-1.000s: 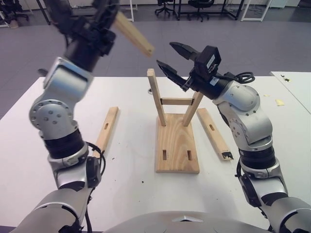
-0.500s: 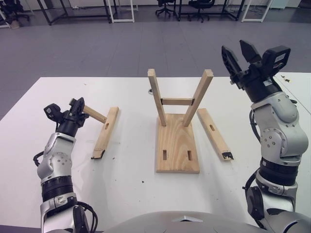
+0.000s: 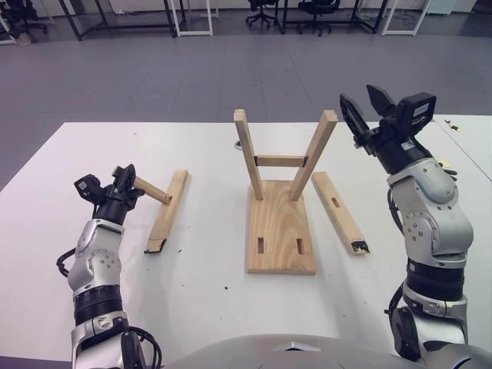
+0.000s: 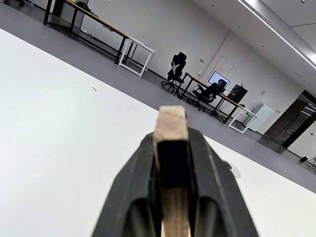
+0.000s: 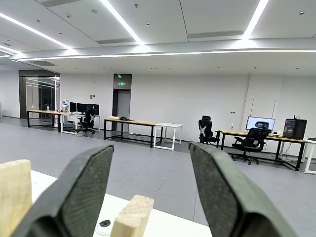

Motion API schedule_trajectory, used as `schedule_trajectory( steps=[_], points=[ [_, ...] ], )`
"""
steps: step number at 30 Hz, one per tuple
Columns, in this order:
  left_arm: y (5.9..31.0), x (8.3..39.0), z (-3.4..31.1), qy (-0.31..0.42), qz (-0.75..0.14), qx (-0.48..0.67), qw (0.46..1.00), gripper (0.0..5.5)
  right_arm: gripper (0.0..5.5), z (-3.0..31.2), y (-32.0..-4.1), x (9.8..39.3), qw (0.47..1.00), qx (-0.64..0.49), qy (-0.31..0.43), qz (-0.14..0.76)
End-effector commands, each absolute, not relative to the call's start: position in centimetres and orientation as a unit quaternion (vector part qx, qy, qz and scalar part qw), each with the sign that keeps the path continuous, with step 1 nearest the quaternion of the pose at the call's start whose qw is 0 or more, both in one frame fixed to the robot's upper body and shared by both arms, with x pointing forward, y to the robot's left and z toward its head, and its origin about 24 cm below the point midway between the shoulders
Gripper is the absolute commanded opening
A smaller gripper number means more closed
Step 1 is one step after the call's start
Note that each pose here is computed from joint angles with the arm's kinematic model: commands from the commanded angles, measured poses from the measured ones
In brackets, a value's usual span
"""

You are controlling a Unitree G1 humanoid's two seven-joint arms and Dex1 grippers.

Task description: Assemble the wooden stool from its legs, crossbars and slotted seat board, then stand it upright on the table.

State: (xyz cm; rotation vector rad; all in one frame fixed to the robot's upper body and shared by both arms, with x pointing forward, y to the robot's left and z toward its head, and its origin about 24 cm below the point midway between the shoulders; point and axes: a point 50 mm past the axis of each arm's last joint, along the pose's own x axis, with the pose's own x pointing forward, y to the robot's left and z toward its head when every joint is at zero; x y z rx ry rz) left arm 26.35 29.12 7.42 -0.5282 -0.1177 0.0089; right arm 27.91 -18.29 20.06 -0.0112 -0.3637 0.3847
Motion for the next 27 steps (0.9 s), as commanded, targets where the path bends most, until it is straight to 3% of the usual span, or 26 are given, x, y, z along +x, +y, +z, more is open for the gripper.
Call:
schedule_trajectory(
  steps=[1,12,20,27],
  points=[
    [28.9,26.1,8.3,-0.063,0.000,-0.263,0.963,0.40,2.85,19.3,-18.2,27.8,0.967,-0.010,-0.168,0.192],
    [28.4,26.0,6.5,-0.027,0.004,-0.259,0.965,0.40,2.85,18.6,-18.0,27.9,0.967,-0.009,-0.159,0.196],
    [29.4,24.7,4.8,0.025,0.047,-0.187,0.981,0.40,2.85,18.4,-18.1,27.8,0.969,-0.017,-0.157,0.190],
    [26.5,23.8,1.8,0.117,0.009,-0.073,0.990,0.40,2.85,18.5,-17.5,27.8,0.965,-0.060,-0.159,0.200]
  ],
)
